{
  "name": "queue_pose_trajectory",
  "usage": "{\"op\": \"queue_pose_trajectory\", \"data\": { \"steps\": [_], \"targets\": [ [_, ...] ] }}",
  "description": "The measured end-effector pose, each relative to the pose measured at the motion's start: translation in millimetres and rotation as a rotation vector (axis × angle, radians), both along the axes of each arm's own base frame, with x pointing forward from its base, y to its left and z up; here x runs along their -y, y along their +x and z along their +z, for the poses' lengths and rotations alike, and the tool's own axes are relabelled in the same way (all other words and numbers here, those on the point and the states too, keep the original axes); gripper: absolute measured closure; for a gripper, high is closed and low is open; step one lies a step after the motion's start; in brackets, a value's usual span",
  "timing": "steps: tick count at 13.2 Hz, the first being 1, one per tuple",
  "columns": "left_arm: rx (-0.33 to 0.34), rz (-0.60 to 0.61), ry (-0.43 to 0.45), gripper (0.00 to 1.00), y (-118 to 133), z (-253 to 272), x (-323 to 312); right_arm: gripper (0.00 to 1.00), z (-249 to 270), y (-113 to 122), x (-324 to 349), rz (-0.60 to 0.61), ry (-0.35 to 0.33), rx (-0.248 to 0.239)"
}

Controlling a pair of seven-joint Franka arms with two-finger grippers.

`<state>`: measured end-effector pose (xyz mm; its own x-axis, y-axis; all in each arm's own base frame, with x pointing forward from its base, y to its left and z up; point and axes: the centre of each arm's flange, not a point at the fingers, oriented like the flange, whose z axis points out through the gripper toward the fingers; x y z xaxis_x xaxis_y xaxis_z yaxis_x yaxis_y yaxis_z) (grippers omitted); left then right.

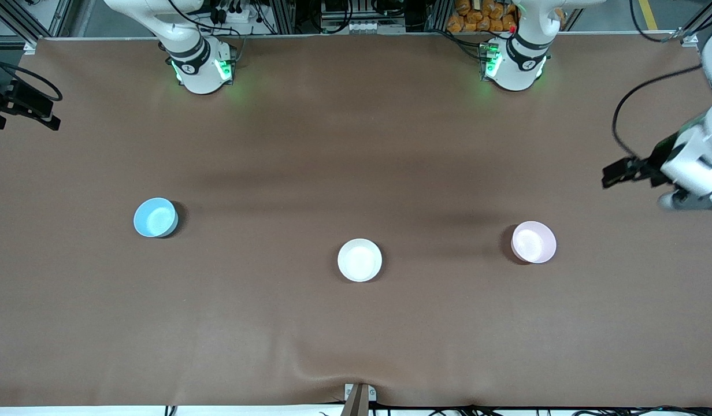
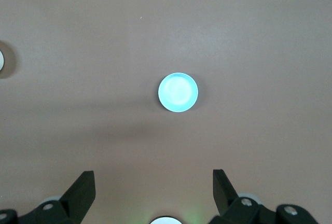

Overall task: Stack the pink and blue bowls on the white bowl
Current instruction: 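Lower the left gripper onto the pink bowl rim and grasp it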

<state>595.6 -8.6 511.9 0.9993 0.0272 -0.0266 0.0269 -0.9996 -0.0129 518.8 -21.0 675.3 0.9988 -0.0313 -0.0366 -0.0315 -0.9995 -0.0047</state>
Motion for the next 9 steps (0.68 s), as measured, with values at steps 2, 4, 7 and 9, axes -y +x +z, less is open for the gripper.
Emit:
{"op": "queue_pose_trajectory", "data": {
  "steps": [2, 4, 7, 9],
  "targets": [
    [0.022, 0.006, -0.001, 0.0, 12.2, -45.4, -4.1, 0.0, 0.0, 0.2, 0.0, 0.0, 0.0, 0.001],
    [0.031, 0.007, -0.002, 0.0, 27.5, -91.5, -5.3, 0.0, -0.3, 0.3, 0.0, 0.0, 0.0, 0.001],
    [0.026, 0.007, -0.003, 0.0, 46.0, -160.1, -5.4, 0.0, -0.6, 0.3, 0.0, 0.0, 0.0, 0.0],
    [0.004, 0.011, -0.003, 0.0, 50.9, -198.9, -7.9, 0.0, -0.7, 0.3, 0.0, 0.0, 0.0, 0.0]
  ]
}}
